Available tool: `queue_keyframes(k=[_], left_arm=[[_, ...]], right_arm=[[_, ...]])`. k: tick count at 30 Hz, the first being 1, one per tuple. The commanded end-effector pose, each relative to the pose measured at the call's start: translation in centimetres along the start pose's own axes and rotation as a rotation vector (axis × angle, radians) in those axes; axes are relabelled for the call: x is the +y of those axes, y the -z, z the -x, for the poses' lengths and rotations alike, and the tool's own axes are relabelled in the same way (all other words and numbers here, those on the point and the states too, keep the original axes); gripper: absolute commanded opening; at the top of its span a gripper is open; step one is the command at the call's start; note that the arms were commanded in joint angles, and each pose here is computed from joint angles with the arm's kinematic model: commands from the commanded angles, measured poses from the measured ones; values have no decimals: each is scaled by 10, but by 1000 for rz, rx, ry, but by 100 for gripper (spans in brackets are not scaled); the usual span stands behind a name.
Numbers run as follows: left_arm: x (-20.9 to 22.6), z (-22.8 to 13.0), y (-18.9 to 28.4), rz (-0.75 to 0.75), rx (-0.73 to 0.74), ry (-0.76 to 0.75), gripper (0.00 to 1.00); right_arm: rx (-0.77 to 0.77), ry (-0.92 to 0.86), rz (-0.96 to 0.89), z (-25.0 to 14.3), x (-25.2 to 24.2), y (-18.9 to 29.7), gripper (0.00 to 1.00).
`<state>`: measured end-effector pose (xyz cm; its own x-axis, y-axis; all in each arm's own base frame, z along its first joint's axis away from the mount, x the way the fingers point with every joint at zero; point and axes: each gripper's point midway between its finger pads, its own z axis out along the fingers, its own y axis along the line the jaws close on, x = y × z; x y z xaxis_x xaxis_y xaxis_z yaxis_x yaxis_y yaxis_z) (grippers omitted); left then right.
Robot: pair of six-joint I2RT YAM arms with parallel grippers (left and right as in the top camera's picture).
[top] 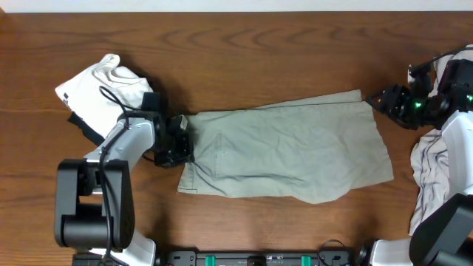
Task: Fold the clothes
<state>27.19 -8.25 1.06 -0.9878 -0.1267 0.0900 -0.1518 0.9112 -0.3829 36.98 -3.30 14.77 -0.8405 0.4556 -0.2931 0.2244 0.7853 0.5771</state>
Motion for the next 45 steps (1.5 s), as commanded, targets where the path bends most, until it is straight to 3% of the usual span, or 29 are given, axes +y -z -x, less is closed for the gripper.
queue_keyframes(k=[1,7,12,21,28,35,41,45], left_arm=[[-20,24,47,14,-122,-59,6],[-36,37,137,137,-272,-132,6],[-46,34,176,176,-301,-158,6],[-102,18,167,150,-288,-276,6],[-144,19,190,194,-408,-339,6],[-168,9,167,189,-373,-367,6],[-120,19,190,433,-406,-317,6],[-93,25,217,483,-400,-292,6]], right_arm=[[-11,37,20,3,9,4,58],[-13,39,20,3,9,4,58],[-13,39,20,3,9,4,58],[-12,38,20,3,9,4,57],[-13,38,20,3,9,4,57],[-10,37,20,3,9,4,57],[-4,32,19,1,9,4,57],[-5,33,19,1,9,4,57]])
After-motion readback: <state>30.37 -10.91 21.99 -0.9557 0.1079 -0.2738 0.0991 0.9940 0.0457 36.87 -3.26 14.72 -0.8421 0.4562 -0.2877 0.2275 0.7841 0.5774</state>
